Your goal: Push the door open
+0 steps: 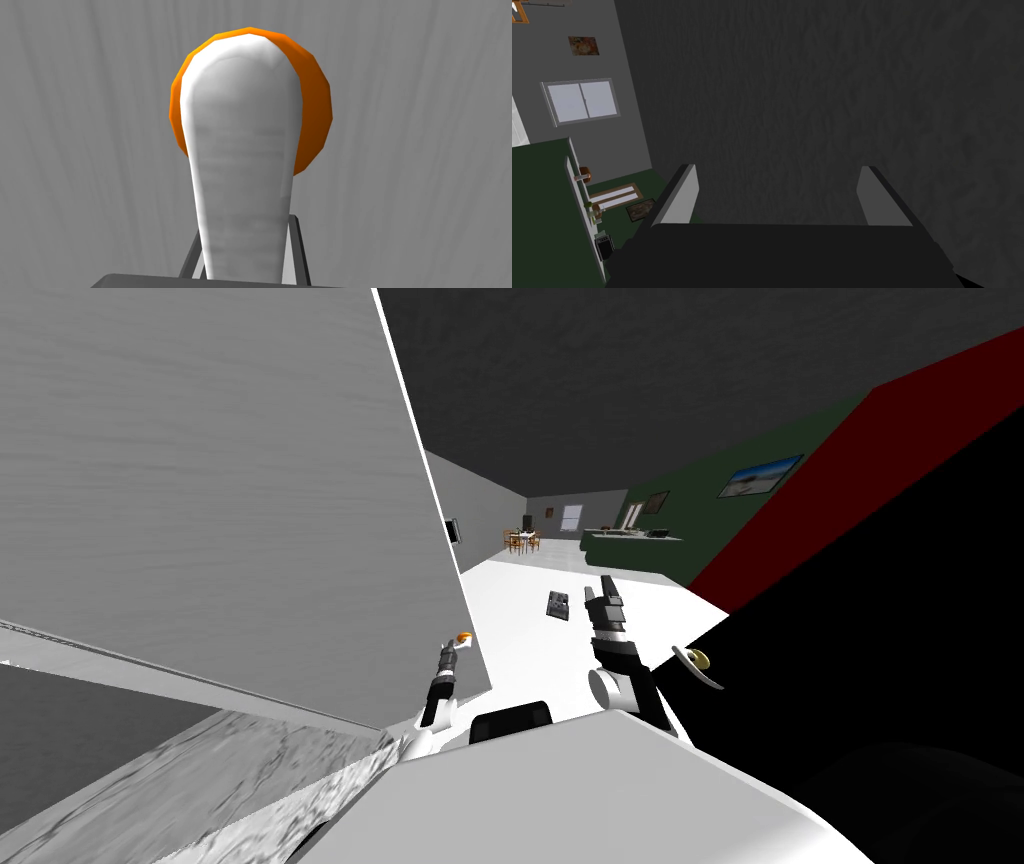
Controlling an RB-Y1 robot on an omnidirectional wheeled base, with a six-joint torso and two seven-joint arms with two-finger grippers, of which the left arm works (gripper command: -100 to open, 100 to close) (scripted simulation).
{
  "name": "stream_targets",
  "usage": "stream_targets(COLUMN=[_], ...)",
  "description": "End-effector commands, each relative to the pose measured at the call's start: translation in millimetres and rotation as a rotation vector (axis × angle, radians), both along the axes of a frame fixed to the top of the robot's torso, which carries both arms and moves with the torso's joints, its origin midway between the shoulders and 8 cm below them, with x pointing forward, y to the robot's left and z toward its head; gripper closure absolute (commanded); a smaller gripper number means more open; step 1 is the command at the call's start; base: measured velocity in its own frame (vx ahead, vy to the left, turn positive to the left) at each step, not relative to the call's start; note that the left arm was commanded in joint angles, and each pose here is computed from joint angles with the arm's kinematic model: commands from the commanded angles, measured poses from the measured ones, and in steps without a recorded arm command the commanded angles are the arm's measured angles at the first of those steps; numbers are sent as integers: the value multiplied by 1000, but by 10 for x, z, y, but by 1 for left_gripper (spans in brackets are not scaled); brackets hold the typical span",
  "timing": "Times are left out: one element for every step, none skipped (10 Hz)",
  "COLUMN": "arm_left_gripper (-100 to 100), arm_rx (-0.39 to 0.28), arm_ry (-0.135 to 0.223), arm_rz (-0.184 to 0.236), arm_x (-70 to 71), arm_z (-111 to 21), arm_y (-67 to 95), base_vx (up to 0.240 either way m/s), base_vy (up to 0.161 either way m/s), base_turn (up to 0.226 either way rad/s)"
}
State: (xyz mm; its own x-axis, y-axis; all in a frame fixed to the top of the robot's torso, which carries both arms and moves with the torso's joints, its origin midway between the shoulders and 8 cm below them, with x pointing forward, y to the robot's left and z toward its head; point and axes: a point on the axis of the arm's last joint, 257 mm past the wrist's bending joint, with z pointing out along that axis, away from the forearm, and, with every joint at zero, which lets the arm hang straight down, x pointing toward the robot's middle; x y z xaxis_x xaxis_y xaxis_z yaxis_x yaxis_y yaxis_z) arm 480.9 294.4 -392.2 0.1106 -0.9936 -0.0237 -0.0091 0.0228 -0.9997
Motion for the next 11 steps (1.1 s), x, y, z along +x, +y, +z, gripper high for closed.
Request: stream_targets(arm_left_gripper=[100,100,100,100,100,100,100,100,100,100,100], arm_rx=[7,7,7,7,7,7,6,6,5,5,2], arm_ry=[-8,-9,-9,-9,-10,-10,-10,-11,-11,-11,-12], arm_rz=[38,46,46,46,77,77,100,108,124,124,146], arm_x=[-6,-11,-11,-11,-34,-34,-53,-60,-74,-74,-97], arm_z=[27,28,28,28,33,33,35,36,36,36,36], arm_y=[195,228,228,228,359,359,454,485,545,545,629], base_vx=[190,190,110,42,142,149,165,156,160,132,150], base_vy=[-63,-65,-37,-7,-55,-66,-62,-81,-68,-37,-49], base_turn=[58,53,23,-1,44,63,69,55,49,27,54])
